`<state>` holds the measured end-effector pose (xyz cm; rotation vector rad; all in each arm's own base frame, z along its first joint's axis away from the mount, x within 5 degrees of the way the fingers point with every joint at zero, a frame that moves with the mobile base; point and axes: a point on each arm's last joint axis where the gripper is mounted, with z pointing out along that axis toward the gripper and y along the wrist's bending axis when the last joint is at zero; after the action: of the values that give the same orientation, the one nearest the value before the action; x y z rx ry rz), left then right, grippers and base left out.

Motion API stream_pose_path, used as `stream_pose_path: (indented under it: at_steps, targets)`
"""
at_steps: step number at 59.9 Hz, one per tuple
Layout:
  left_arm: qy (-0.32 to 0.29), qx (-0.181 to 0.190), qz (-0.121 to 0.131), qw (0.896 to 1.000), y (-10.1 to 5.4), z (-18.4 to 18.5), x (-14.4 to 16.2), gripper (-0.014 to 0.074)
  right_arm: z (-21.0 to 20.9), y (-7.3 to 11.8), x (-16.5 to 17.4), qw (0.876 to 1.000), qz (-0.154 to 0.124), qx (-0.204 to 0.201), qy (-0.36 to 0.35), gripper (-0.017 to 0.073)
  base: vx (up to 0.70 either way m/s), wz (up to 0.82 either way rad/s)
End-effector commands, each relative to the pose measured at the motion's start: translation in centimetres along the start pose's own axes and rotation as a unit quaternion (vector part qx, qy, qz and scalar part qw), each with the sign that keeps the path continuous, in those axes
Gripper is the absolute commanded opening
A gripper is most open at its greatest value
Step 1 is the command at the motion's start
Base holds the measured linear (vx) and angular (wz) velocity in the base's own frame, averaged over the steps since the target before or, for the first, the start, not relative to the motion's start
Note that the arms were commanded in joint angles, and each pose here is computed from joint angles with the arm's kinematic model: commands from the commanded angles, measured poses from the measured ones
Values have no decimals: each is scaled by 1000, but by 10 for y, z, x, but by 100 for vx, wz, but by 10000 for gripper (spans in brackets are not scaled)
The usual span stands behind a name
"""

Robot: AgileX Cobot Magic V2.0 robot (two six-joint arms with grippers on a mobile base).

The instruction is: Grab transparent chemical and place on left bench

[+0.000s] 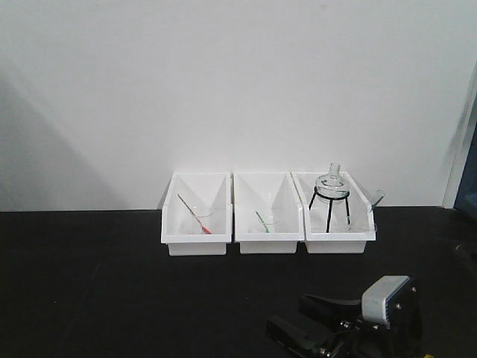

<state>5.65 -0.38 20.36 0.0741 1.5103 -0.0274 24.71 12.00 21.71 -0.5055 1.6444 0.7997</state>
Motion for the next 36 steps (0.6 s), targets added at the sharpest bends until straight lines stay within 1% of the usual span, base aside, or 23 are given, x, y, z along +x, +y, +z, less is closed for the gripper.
stream_pose_path:
  at_steps: [1,7,8,12,15,17,20,25,31,36]
  targets:
    - [-41,-1,-4,999,0,-1,-3,-3,-6,2,-32,996,-32,20,-77,434,0,0]
    - [-41,-1,-4,999,0,-1,-3,-3,-17,1,-42,995,-34,78,-59,336,0,0]
    - [-41,-1,-4,999,0,-1,-3,-3,-18,1,-43,994,-34,82,-56,319,0,0]
    - [-41,-1,-4,999,0,-1,-3,-3,-32,3,-50,991,-43,129,-20,212,0,0]
    - [-41,-1,-4,999,0,-1,-3,-3,-45,5,-55,985,-49,167,6,134,0,0]
    - [-41,-1,-4,999,0,-1,-3,-3,-55,7,-60,981,-53,185,13,77,0,0]
    - [-41,-1,-4,999,0,-1,-3,-3,-69,10,-63,973,-51,221,34,-12,0,0]
    - [-41,-1,-4,999,0,-1,-3,-3,-96,17,-71,960,-49,271,48,-10,0,0]
    - [-41,-1,-4,999,0,-1,-3,-3,-122,26,-78,949,-49,308,48,-10,0,0]
    - [-41,-1,-4,999,0,-1,-3,-3,-138,32,-82,943,-50,326,41,-9,0,0]
